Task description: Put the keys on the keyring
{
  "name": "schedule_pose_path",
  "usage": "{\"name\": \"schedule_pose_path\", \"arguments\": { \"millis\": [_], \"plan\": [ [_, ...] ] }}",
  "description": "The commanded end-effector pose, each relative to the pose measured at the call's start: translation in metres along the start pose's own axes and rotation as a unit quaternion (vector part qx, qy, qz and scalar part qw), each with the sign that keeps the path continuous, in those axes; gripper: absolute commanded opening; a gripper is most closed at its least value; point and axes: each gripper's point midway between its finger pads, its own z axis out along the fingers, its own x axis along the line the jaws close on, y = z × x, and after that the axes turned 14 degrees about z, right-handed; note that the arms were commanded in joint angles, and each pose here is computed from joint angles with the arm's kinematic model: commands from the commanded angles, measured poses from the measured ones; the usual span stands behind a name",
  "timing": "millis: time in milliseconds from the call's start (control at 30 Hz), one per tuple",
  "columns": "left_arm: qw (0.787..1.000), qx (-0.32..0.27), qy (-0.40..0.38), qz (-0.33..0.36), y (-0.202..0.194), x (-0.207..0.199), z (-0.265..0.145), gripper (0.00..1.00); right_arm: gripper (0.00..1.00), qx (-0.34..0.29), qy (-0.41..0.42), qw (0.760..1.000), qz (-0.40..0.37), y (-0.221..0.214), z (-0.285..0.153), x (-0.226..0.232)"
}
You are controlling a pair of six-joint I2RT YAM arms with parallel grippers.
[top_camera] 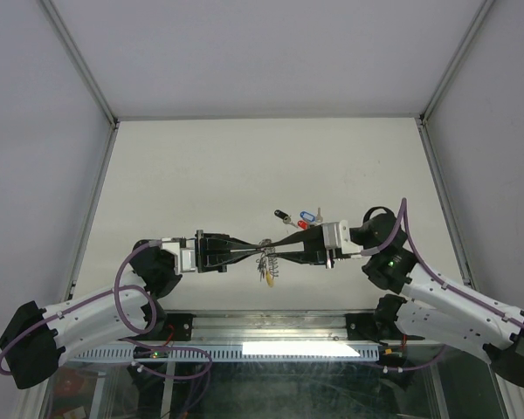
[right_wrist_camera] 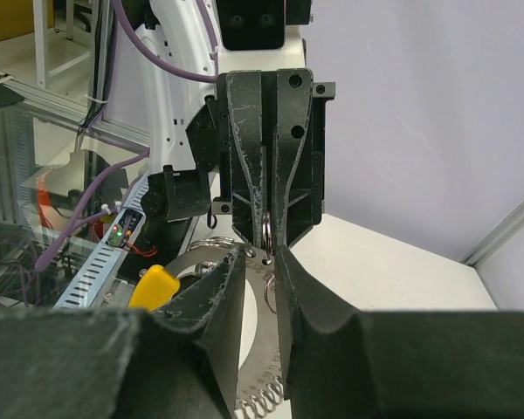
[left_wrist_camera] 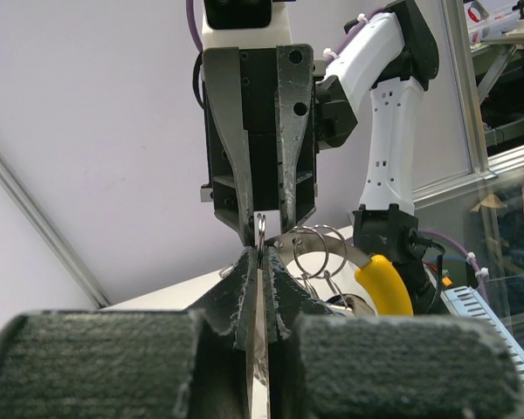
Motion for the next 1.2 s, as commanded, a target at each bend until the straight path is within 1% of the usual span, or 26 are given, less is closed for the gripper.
{"name": "schedule_pose_path", "arguments": {
  "millis": [0, 267, 367, 433, 500, 667, 800, 833, 933, 1167],
  "plan": [
    [1.0, -0.019, 0.001, 0.019, 0.014, 0.008, 0.006, 0.0, 0.22, -0.032, 0.009, 0.999, -0.027, 0.03, 0.006, 0.001],
    [1.0, -0.017, -0.015, 0.017, 0.013, 0.004, 0.007, 0.0, 0.16, -0.028, 0.009, 0.999, -0.022, 0.027, 0.009, 0.0],
    [1.0, -0.018, -0.016, 0.018, 0.014, 0.004, 0.007, 0.0, 0.12, -0.024, 0.008, 0.999, -0.02, 0.024, 0.009, 0.0],
    [0.999, -0.019, -0.017, 0.019, 0.014, 0.004, 0.008, 0.0, 0.09, -0.02, 0.007, 1.0, -0.018, 0.022, 0.009, -0.001],
    [0.999, -0.02, -0.019, 0.019, 0.015, 0.003, 0.008, 0.0, 0.01, -0.015, 0.006, 1.0, -0.013, 0.019, 0.01, -0.002],
    [0.999, -0.008, -0.024, 0.019, 0.011, 0.002, 0.007, 0.0, 0.0, 0.013, -0.014, 1.0, -0.008, 0.016, 0.009, -0.01],
    [0.999, 0.013, -0.027, 0.021, 0.007, 0.003, 0.005, 0.25, 0.0, 0.045, -0.042, 0.998, -0.005, 0.016, 0.002, -0.017],
    [0.999, 0.02, -0.027, 0.022, 0.005, 0.003, 0.005, 0.29, 0.0, 0.055, -0.048, 0.997, -0.003, 0.014, 0.0, -0.018],
    [0.999, 0.04, -0.025, 0.026, 0.0, 0.005, 0.003, 0.32, 0.0, 0.08, -0.063, 0.995, 0.0, 0.012, -0.006, -0.02],
    [0.998, 0.059, -0.01, 0.022, -0.004, 0.007, -0.002, 0.32, 0.0, 0.118, -0.076, 0.99, 0.015, 0.001, -0.017, -0.018]
  ]
}}
